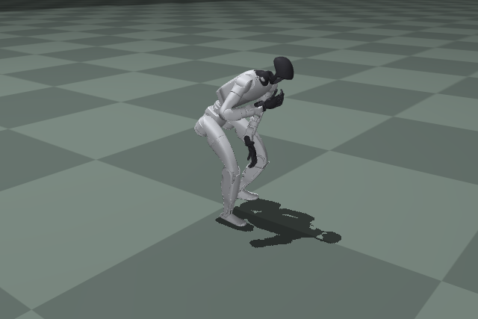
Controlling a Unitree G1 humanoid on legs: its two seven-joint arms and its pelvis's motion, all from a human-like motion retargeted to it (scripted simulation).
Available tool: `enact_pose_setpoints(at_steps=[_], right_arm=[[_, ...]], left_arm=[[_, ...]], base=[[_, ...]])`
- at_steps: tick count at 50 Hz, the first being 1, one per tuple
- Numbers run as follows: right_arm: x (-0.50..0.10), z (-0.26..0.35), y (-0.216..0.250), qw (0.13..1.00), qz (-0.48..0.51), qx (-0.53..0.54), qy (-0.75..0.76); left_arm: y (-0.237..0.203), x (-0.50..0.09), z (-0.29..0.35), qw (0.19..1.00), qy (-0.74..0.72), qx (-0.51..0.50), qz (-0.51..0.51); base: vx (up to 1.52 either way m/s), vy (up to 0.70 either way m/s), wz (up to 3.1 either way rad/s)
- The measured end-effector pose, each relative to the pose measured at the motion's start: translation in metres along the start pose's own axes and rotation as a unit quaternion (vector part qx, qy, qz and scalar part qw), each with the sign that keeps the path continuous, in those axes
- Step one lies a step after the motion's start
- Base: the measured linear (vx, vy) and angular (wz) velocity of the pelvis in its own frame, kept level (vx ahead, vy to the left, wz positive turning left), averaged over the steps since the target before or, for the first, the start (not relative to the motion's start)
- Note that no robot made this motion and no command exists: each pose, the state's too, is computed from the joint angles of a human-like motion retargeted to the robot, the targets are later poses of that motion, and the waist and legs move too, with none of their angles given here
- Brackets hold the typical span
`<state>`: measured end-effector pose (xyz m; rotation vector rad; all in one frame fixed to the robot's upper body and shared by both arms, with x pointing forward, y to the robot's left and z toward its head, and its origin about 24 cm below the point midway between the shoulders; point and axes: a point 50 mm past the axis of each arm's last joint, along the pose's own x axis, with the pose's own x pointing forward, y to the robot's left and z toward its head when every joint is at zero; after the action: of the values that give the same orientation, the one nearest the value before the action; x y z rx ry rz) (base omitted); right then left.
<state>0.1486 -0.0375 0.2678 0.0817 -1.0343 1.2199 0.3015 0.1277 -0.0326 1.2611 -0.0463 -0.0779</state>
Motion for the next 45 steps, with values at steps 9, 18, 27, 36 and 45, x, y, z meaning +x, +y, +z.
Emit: enact_pose_setpoints(at_steps=[9,18,27,36,45], right_arm=[[-0.001,-0.002,0.001,1.0,-0.001,0.022,0.008],[-0.001,-0.005,0.001,0.999,-0.006,0.035,0.012],[-0.001,-0.008,-0.002,0.999,-0.016,0.032,0.016],[-0.001,-0.011,-0.005,0.999,-0.028,0.029,0.018],[-0.002,-0.017,-0.007,0.998,-0.037,0.038,0.028]], left_arm=[[0.0,0.0,-0.001,1.0,-0.001,0.004,-0.004],[-0.002,-0.001,-0.003,1.0,0.001,0.008,-0.014],[-0.002,-0.002,-0.006,1.0,0.004,0.013,-0.02],[-0.004,-0.003,-0.008,1.0,0.006,0.016,-0.025],[-0.008,-0.004,-0.006,0.999,0.004,0.021,-0.047]], base=[[0.0,0.0,0.0],[0.0,0.0,0.0],[0.0,0.0,0.0],[0.0,0.0,0.0],[0.0,0.0,0.0]])
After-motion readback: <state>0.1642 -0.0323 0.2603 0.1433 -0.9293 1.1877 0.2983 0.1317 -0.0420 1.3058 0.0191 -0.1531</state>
